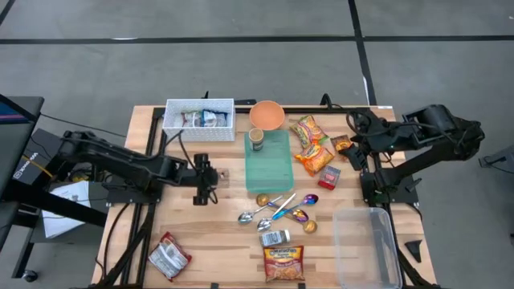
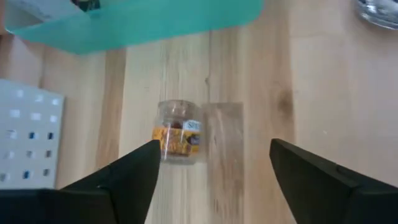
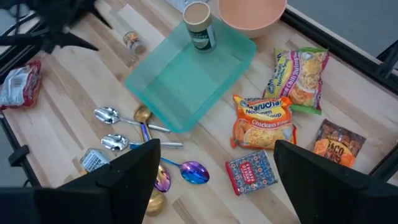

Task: Pick & Place Food Item
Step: Put the brown seasoning into the blue bin

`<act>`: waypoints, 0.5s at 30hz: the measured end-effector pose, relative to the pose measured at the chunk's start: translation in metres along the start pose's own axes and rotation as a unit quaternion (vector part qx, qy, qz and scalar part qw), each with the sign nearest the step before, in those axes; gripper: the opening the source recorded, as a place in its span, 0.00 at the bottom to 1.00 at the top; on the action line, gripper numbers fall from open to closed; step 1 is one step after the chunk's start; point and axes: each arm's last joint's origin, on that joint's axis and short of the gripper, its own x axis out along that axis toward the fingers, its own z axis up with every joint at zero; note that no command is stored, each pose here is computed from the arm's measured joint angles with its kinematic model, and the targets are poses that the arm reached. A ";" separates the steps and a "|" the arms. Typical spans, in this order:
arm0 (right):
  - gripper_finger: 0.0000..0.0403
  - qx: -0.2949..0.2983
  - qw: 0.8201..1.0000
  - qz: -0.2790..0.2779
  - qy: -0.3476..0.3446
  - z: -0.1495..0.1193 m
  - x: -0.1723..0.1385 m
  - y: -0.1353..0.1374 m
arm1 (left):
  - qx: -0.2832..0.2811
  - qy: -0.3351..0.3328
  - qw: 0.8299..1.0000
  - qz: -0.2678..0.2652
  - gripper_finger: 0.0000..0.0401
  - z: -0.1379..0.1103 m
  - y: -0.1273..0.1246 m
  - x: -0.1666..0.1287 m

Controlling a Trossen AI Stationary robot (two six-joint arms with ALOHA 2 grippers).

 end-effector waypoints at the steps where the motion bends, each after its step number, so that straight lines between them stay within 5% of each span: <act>1: 0.77 0.000 1.000 0.000 0.000 0.000 0.000 0.000 | -0.005 -0.003 1.000 -0.003 0.75 -0.003 0.002 0.004; 15: 0.77 0.020 1.000 0.003 0.000 0.000 0.000 0.001 | -0.030 -0.026 0.999 0.000 0.75 -0.042 0.028 0.044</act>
